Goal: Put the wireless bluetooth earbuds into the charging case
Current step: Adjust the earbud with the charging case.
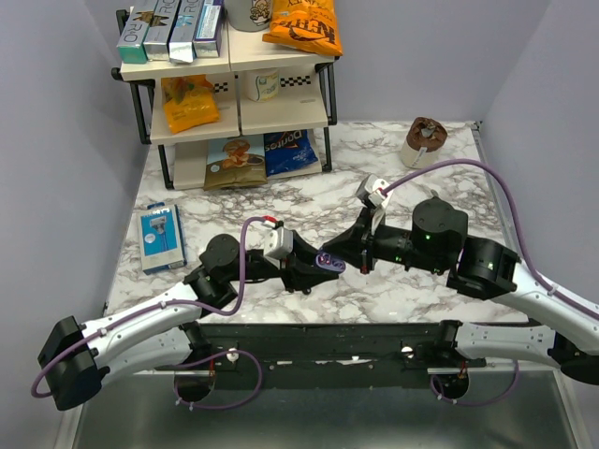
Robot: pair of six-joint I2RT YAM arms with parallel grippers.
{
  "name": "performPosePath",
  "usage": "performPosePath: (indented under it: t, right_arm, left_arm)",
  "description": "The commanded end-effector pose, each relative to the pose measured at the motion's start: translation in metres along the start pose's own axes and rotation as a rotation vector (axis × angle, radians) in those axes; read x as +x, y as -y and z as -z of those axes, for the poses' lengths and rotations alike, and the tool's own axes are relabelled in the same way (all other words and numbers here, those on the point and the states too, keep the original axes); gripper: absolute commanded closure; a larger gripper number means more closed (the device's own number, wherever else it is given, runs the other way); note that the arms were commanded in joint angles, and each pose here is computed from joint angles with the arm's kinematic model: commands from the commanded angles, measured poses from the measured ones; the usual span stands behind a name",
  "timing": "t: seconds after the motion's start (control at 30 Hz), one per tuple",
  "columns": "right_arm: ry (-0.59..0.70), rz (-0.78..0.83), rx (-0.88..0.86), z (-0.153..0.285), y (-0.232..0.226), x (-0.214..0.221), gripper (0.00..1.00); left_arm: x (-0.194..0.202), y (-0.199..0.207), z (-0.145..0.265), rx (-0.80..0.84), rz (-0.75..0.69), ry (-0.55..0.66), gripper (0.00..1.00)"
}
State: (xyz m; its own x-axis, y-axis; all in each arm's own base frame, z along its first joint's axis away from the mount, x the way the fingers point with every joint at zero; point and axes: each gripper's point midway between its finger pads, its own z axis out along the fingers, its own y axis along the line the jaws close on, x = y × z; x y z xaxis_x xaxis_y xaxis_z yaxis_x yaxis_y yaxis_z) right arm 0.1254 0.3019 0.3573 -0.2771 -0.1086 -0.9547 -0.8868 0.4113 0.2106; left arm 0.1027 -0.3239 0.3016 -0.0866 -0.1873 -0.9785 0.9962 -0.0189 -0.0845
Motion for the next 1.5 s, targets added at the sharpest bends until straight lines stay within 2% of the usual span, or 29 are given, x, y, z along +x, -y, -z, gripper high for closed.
performPosePath:
  t: [0.0,1.03,1.47]
  right_arm:
    - [-0.046,0.024,-0.051,-0.001,-0.01,0.012,0.99]
    - [-0.226,0.011,-0.089,-0.009,-0.019,0.063,0.99]
    - [-0.204,0.031,-0.134,0.004,-0.027,0.06,0.99]
  left_arm:
    - [-0.02,0.002,-0.005,0.01,-0.038,0.046,1.0]
    - [-0.034,-0.001,-0.003,-0.025,-0.072,0.093,1.0]
    - [-0.038,-0.006,0.0,-0.064,-0.088,0.112,1.0]
